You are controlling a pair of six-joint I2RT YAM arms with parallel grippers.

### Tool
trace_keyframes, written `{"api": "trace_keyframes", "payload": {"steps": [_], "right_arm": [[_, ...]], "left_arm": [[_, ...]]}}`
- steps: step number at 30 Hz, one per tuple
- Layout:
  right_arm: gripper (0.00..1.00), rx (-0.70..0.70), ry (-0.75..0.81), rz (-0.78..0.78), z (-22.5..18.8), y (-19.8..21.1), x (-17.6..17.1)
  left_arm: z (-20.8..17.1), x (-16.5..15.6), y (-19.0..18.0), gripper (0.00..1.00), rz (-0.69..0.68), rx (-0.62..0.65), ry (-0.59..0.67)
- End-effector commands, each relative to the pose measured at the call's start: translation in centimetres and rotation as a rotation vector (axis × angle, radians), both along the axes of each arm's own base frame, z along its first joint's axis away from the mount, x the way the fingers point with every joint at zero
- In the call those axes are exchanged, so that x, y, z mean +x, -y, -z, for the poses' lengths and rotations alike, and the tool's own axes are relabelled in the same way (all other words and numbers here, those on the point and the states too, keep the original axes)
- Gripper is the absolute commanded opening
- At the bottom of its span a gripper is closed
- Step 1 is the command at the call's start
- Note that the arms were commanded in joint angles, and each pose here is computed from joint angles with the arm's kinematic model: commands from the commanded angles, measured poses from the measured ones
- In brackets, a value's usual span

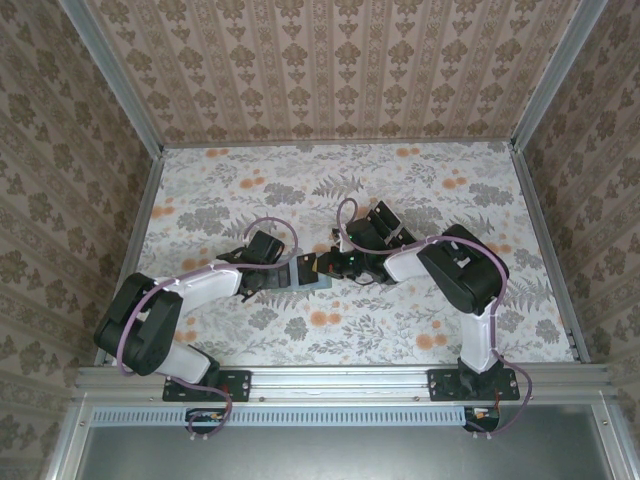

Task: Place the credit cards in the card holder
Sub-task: Insert the credit card into the card slot.

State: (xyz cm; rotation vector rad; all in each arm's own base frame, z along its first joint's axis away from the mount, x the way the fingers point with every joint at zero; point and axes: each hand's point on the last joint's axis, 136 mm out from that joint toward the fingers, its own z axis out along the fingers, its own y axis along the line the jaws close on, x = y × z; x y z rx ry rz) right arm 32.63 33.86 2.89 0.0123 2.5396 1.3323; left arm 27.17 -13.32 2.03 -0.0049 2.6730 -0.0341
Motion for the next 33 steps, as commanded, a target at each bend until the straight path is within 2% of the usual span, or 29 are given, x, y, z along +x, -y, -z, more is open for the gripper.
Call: {"api": "trace_keyframes", "payload": {"steps": [1, 22, 33], "right_arm": [[0.0, -0.093, 0.0, 0.041, 1.1, 1.6, 0.6], [0.0, -0.057, -0.034, 0.005, 1.5, -0.6, -0.3], [0.0, -0.088, -0.038, 0.007, 2.2, 0.1, -0.8]], "left_arm": [[1.7, -1.9, -1.8, 1.0, -0.018, 0.075, -0.086], [1.8, -1.8, -1.6, 1.0, -0.015, 0.079, -0.09], [1.7, -1.8, -1.6, 1.0, -0.012, 0.076, -0.088]]}}
